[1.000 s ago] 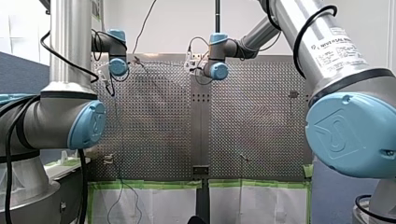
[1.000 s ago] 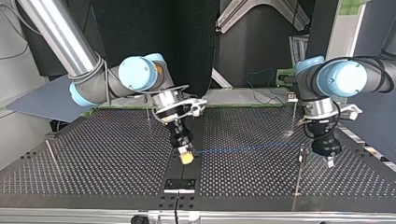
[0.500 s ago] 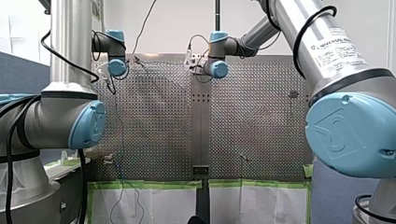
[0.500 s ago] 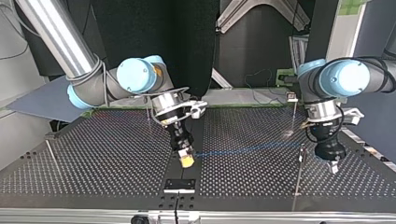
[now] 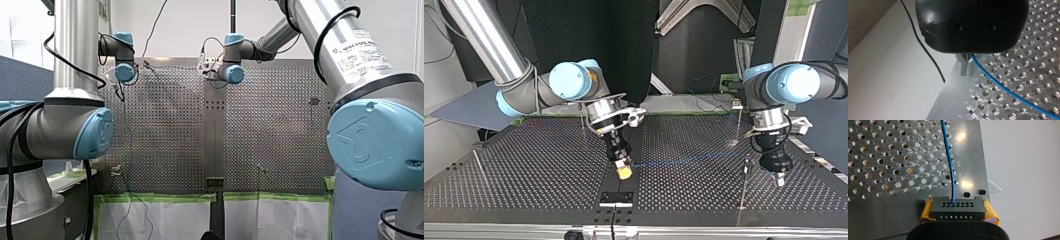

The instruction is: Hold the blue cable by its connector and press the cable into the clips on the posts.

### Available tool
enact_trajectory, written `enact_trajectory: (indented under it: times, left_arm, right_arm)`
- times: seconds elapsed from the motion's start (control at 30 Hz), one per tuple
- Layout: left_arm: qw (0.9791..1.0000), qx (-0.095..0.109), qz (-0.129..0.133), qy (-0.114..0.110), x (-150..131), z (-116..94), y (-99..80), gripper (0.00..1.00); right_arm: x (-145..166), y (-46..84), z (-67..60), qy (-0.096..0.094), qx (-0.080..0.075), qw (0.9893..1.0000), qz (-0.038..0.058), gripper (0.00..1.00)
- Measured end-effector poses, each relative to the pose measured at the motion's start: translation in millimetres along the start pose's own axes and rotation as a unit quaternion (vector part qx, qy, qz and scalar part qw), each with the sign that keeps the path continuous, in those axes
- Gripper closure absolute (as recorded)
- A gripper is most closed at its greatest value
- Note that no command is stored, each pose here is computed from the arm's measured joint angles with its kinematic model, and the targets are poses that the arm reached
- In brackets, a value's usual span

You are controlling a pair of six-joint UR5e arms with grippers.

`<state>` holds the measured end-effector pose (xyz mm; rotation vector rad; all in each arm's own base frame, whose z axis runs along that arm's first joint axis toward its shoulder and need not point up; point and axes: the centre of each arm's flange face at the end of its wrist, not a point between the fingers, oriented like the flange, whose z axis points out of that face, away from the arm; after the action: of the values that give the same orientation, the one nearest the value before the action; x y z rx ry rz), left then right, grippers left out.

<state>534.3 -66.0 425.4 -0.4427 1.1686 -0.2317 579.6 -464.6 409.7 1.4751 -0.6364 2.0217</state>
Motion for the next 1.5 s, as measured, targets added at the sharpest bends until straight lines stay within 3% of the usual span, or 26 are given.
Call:
enact_trajectory:
  times: [0.07, 0.1, 0.17, 0.43, 0.77, 1.03, 1.33, 1.5]
  left_arm:
    - [1.0000, 0.001, -0.002, 0.001, 0.0, 0.1, 0.0, 0.30]
    - [1.0000, 0.000, -0.002, 0.001, -0.1, 0.1, 0.3, 0.30]
    - [1.0000, -0.004, -0.002, 0.001, -0.1, -0.3, 1.4, 0.01]
    - [0.9992, -0.034, 0.013, 0.014, 1.8, -5.5, 7.7, 0.01]
    - [0.9957, -0.062, 0.050, 0.047, 6.4, -16.9, 9.9, 0.01]
    - [0.9927, -0.061, 0.069, 0.078, 0.1, -40.4, 8.3, 0.01]
    - [0.9879, -0.038, 0.081, 0.126, -1.6, -82.3, -1.9, 0.01]
    - [0.9857, -0.015, 0.081, 0.147, -6.3, -101.2, -15.9, 0.01]
  right_arm:
    - [-0.1, -0.1, -0.1, 0.000, 0.000, 1.0000, 0.0001, 1.00]
    - [-0.1, -0.1, -0.1, -0.001, 0.000, 1.0000, 0.0001, 1.00]
    - [-0.2, -0.1, -0.2, -0.001, 0.000, 1.0000, 0.0001, 1.00]
    - [-0.5, 0.3, -0.5, -0.002, 0.000, 1.0000, 0.0002, 1.00]
    - [-0.2, 0.5, -0.3, -0.002, 0.000, 1.0000, 0.0001, 1.00]
    - [-0.3, 0.6, -0.3, -0.002, -0.001, 1.0000, 0.0001, 1.00]
    - [-0.4, 0.1, -0.5, -0.002, 0.000, 1.0000, 0.0002, 1.00]
    - [-0.7, -2.7, -0.8, -0.003, 0.001, 1.0000, 0.0002, 1.00]
